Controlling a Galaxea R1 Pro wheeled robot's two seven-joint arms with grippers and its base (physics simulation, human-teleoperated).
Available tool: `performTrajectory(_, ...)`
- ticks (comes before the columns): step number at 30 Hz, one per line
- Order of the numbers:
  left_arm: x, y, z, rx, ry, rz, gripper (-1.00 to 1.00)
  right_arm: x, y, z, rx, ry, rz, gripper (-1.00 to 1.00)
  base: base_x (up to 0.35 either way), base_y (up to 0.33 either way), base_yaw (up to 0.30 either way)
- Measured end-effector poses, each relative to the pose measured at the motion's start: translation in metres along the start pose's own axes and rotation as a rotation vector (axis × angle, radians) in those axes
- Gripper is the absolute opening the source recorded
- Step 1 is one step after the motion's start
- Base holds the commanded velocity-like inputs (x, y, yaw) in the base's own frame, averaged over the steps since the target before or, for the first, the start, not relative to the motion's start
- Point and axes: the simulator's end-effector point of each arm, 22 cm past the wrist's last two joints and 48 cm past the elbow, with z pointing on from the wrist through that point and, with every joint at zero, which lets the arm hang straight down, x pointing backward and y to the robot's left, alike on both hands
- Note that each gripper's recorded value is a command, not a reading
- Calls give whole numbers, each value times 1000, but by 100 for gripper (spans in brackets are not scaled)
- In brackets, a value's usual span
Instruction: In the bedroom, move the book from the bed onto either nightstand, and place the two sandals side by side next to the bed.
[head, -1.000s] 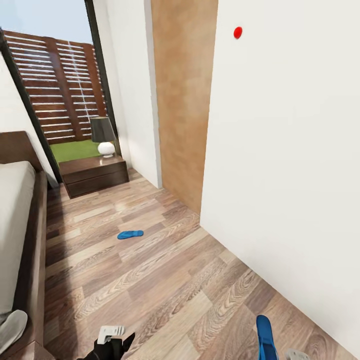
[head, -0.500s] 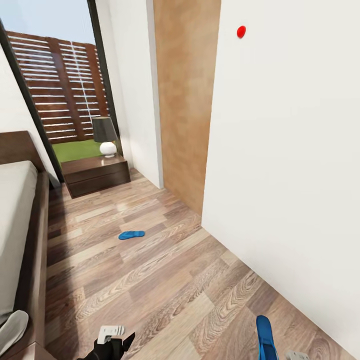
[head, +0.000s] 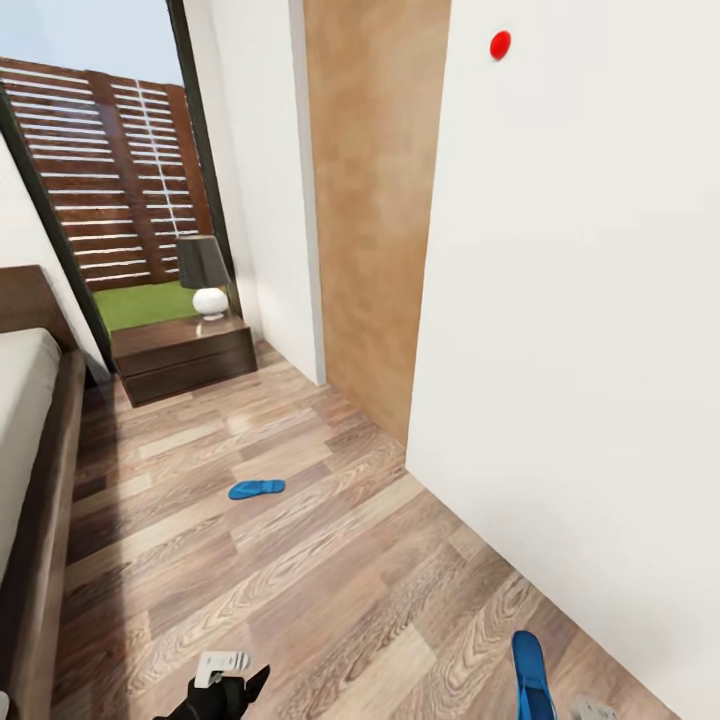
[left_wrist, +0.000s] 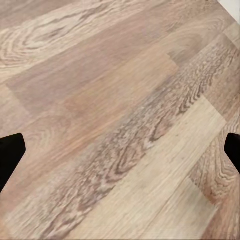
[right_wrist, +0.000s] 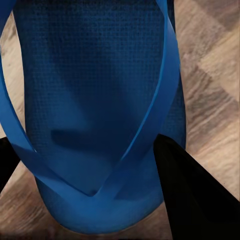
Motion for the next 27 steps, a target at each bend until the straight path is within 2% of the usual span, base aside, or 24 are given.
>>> performTrajectory(6, 0, 0, 0, 0, 0, -1, 100, 0, 0, 0, 0, 0, 1, -100, 70, 0, 137)
performTrajectory(27, 0, 0, 0, 0, 0, -1, 100, 0, 0, 0, 0, 0, 0, -100, 3, 0, 220)
